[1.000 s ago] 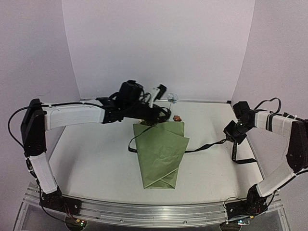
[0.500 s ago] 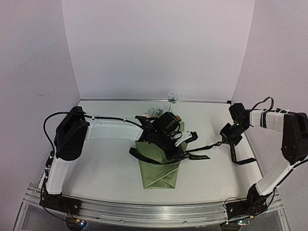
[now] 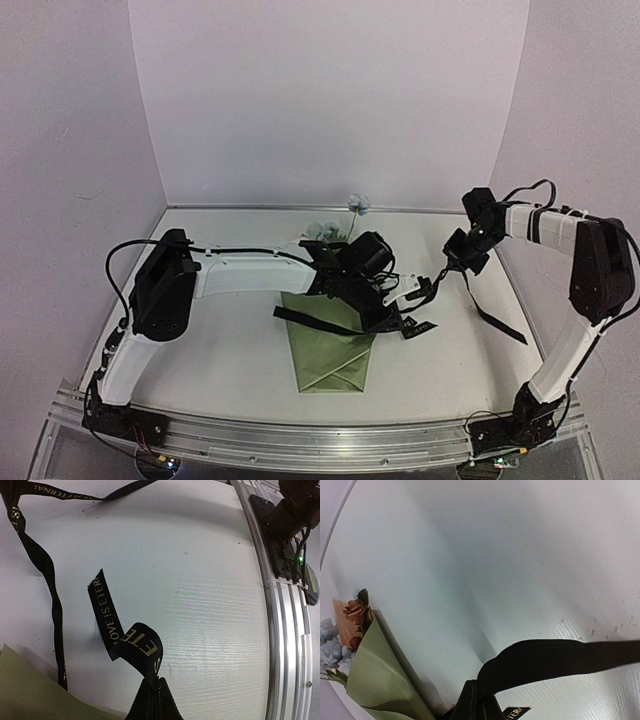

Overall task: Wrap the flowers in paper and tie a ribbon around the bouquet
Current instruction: Place the left side of the ribbon on the folded bouquet, then place the right side of the ribbon on the folded bouquet.

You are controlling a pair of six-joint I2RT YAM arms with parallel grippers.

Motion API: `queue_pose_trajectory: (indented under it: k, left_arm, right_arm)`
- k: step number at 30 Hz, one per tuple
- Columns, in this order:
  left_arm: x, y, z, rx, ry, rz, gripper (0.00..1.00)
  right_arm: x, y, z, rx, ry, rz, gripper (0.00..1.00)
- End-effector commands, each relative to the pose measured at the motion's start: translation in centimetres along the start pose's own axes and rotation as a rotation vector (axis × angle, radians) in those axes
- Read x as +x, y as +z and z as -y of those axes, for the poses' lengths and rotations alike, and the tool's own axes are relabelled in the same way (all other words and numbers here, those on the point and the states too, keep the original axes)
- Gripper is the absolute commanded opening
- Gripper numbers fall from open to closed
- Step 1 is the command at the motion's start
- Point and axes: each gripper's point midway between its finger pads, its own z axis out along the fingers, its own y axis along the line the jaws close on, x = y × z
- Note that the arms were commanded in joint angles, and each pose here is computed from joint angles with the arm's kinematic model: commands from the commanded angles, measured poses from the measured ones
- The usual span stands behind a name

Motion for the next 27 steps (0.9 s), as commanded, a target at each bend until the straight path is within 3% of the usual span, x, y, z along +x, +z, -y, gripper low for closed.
queue_pose_trajectory:
  k: [1, 5, 8, 14, 20, 23, 27]
  left_arm:
    - [-1.9, -0.7, -3.7, -0.054, -0.024, 0.079, 0.01]
    - [-2.5, -0.9, -5.1, -0.026, -0.067, 0.113, 0.16]
    - [-3.7, -1.7, -5.0, -0.008, -0.086, 0.155, 0.37]
    - [-6.9, -6.3, -4.2, 0.016, -0.127, 0.301, 0.66]
    - [-7.4, -12.5, -6.1, -0.024, -0.299, 0.443, 0.78]
    - [-4.1, -16.1, -9.1, -0.132, -0.503, 0.496, 0.78]
    - [2.6, -21.7, -13.3, -0.291, -0.825, 0.560, 0.75]
  right_arm:
    - [0.1, -3.1, -3.5, -0.080, -0.102, 0.055, 0.00]
    - [0.4, -4.7, -5.7, -0.164, -0.153, 0.081, 0.00]
    - [0.7, -5.6, -6.8, -0.204, -0.193, 0.092, 0.00]
    - [1.4, -6.0, -7.1, -0.223, -0.235, 0.091, 0.00]
    - [1.5, -6.7, -8.2, -0.263, -0.288, 0.107, 0.00]
    - [2.7, -7.8, -11.0, -0.320, -0.386, 0.110, 0.00]
    - [9.1, -8.7, -15.2, -0.416, -0.590, 0.035, 0.00]
